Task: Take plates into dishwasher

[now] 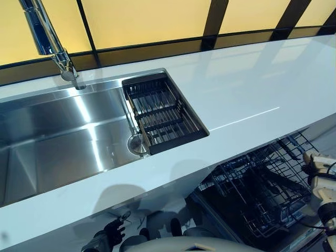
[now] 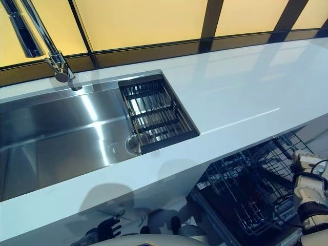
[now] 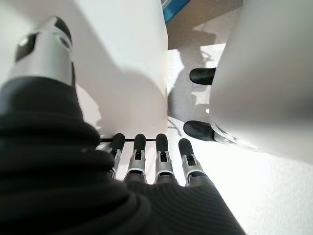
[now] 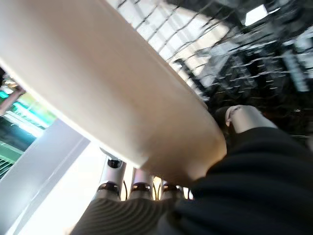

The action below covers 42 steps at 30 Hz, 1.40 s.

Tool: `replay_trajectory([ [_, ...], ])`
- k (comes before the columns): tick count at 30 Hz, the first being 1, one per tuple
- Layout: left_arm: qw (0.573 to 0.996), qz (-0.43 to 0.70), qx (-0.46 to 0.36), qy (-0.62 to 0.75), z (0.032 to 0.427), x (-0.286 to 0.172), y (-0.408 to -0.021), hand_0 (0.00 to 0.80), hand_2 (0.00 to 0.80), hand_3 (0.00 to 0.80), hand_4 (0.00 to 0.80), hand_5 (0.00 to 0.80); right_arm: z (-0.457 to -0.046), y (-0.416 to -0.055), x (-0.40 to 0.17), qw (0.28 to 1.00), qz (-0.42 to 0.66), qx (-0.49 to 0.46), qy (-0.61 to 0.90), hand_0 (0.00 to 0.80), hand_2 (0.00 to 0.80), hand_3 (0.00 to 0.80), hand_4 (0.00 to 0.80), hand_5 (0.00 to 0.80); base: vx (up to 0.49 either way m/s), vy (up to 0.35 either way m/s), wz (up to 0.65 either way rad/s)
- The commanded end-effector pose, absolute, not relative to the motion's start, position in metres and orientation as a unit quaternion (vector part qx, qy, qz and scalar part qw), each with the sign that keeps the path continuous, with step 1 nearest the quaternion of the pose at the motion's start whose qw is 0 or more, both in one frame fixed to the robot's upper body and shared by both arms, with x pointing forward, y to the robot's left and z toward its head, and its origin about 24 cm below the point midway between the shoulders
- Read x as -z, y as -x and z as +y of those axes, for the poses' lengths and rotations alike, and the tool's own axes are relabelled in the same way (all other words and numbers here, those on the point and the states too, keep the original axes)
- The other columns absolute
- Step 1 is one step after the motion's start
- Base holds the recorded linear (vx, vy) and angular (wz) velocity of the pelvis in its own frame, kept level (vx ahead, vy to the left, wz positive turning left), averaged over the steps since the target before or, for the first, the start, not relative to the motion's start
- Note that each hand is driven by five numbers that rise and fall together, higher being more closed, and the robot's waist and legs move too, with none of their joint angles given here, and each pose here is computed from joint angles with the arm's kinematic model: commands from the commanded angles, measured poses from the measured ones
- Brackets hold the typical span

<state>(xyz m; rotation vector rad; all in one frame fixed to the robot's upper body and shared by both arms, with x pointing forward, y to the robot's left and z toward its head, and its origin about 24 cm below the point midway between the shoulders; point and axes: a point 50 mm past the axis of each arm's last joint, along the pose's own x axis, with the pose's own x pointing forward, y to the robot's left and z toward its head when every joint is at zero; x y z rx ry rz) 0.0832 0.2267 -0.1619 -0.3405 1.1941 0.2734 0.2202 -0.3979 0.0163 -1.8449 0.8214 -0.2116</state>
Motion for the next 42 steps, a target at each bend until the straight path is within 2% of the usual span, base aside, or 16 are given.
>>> replay_trajectory([
  [1,0.850,0.466,-0.135,0.204,0.229,0.145,-0.140,0.000,0.000,0.000,0.000,0.000,-0.399,-0.253,-0.047,0.541,0.311,0.135,0.770,0.800,0.800,0.800,0.800,0.800,0.000,0.000,0.00],
  [9,0.857,0.437,-0.148,0.229,0.231,0.139,-0.151,0.000,0.000,0.000,0.000,0.000,-0.381,-0.268,-0.031,0.638,0.329,0.135,0.683,0.800,0.800,0.800,0.800,0.800,-0.003,-0.024,0.02],
  [16,0.858,0.433,-0.147,0.235,0.232,0.139,-0.152,0.000,0.000,0.000,0.000,0.000,-0.365,-0.282,-0.024,0.685,0.343,0.118,0.632,0.800,0.800,0.800,0.800,0.800,0.003,-0.015,0.05],
  [34,0.865,0.420,-0.138,0.237,0.232,0.136,-0.159,0.000,0.000,0.000,0.000,0.000,-0.342,-0.272,0.017,0.692,0.437,0.054,0.572,0.800,0.800,0.800,0.800,0.800,0.005,-0.003,0.03],
  [35,0.865,0.421,-0.136,0.236,0.232,0.136,-0.159,0.000,0.000,0.000,0.000,0.000,-0.341,-0.271,0.019,0.692,0.438,0.058,0.571,0.627,0.627,0.627,0.627,0.627,0.019,0.006,0.06],
  [36,0.866,0.421,-0.134,0.235,0.232,0.137,-0.158,0.000,0.000,0.000,0.000,0.000,-0.341,-0.270,0.020,0.693,0.442,0.060,0.566,0.000,0.000,0.000,0.000,0.000,0.018,0.006,0.05],
  [42,0.865,0.425,-0.127,0.235,0.229,0.138,-0.157,0.000,0.000,0.000,0.000,0.000,-0.341,-0.265,0.025,0.700,0.455,0.067,0.547,0.000,0.000,0.000,0.000,0.000,0.003,0.001,0.01],
])
